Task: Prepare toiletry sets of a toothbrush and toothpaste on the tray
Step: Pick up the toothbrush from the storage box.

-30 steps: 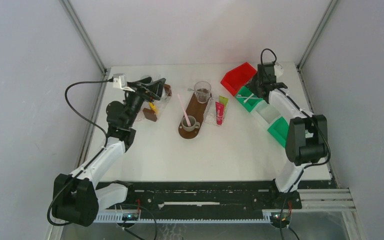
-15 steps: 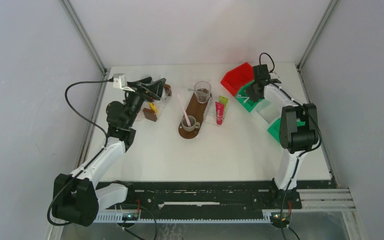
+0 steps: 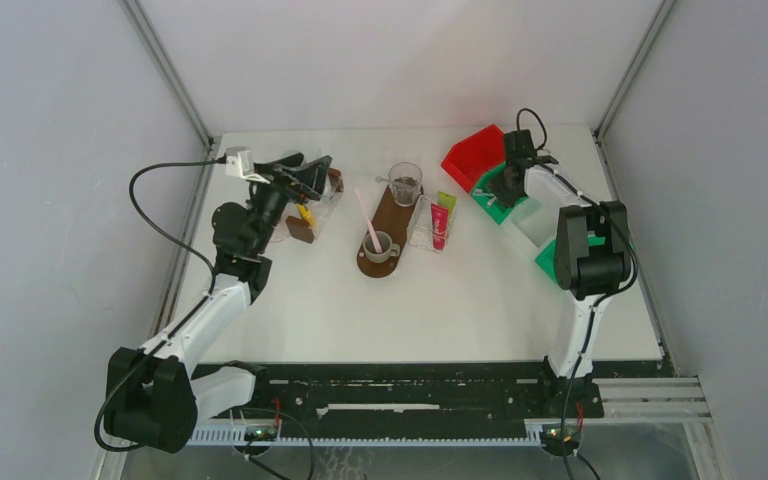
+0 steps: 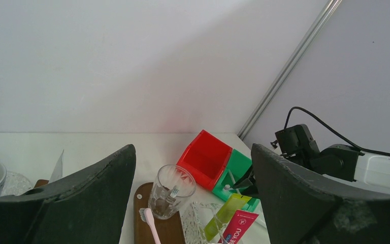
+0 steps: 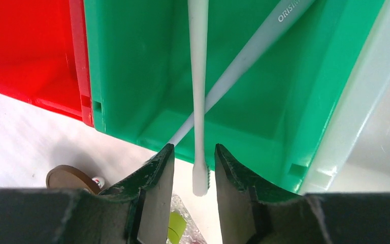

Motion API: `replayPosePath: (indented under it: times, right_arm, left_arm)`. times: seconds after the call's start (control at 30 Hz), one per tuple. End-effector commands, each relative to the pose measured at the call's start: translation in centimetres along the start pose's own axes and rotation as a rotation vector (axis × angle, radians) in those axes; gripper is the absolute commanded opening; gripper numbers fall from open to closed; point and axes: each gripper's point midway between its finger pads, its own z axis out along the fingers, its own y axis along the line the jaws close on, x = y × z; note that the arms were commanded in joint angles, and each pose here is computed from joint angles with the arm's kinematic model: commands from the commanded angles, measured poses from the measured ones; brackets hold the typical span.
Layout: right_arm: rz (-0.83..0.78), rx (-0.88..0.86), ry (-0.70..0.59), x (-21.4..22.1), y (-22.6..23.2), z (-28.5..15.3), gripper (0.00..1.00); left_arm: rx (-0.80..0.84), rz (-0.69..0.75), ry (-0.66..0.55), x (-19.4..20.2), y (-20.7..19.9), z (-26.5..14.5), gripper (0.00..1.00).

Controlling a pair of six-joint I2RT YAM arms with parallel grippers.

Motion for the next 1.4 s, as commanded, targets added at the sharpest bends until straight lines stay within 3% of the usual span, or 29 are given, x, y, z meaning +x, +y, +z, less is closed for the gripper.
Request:
replayPosePath:
  times: [0.0, 0.13, 0.57, 1.03, 1.17, 1.37]
  right_arm:
    - [0.028, -0.028, -0.015, -0.8, 1.6, -0.2, 0.43]
    - [0.032, -0.022, -0.001, -0.6, 1.5, 0.3, 0.39]
    - [0.039, -0.13, -0.013, -0.9, 2.5, -0.9, 0.0]
    - [-0.056, -0.378, -0.179, -3.5, 4.7, -10.0, 0.0]
    - [-0.249, -0.536, -0.249, -2.8, 6.4, -14.5, 0.0]
    - [-0.627, -0.794, -0.381, 1.6, 8.2, -22.4, 0.0]
  left_arm:
    - [0.029, 0.006, -0.05, -1.5, -0.6, 0.2, 0.87]
    - [0.026, 0.008, -0.053, -1.6, -0.5, 0.1, 0.87]
    - [0.029, 0.006, -0.056, -1.7, -0.6, 0.1, 0.87]
    - [0.038, 0.0, -0.057, -1.8, -0.9, 0.1, 0.87]
    - [0.055, -0.011, -0.057, -1.9, -1.3, 0.1, 0.87]
    - [0.125, -0.066, -0.056, -2.3, -3.1, 0.1, 0.86]
